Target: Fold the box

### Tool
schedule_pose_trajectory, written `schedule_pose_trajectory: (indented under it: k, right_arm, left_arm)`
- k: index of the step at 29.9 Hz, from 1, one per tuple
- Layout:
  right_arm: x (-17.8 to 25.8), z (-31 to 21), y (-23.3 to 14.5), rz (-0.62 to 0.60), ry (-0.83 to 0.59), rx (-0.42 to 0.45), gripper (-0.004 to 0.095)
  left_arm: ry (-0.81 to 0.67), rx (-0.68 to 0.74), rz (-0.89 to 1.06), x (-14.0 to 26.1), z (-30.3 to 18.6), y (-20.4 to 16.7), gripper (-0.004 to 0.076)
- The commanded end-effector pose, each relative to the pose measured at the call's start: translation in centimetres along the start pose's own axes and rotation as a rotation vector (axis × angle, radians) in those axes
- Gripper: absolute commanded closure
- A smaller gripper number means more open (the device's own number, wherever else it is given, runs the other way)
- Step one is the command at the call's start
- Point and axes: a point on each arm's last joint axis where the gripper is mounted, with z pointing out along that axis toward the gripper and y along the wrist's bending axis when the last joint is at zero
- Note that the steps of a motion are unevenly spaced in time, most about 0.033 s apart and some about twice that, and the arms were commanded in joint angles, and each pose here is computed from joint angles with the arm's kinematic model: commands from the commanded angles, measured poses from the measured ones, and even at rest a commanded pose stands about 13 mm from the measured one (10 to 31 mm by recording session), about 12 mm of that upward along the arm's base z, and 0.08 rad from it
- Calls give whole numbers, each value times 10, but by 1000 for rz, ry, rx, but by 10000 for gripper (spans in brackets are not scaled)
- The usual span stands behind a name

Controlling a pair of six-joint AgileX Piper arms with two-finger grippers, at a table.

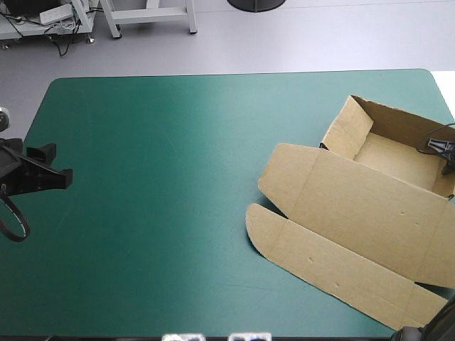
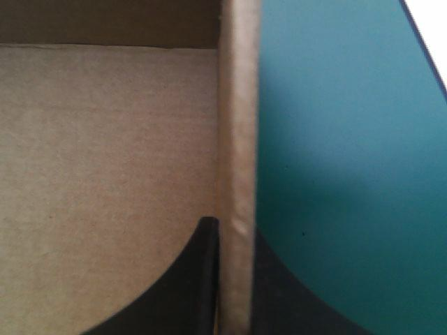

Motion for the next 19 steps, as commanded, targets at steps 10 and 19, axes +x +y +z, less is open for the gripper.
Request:
schedule_pose_trajectory:
  k: [10,19]
  right_arm:
    - [0,-7,-10,-159,-133,119,795]
    - [-7,-19,-11,-211,-161,152,554]
  left_arm:
    - [49,5,-15,-2,6,-1,358]
    - [67,6,-11,-3,12,-3,358]
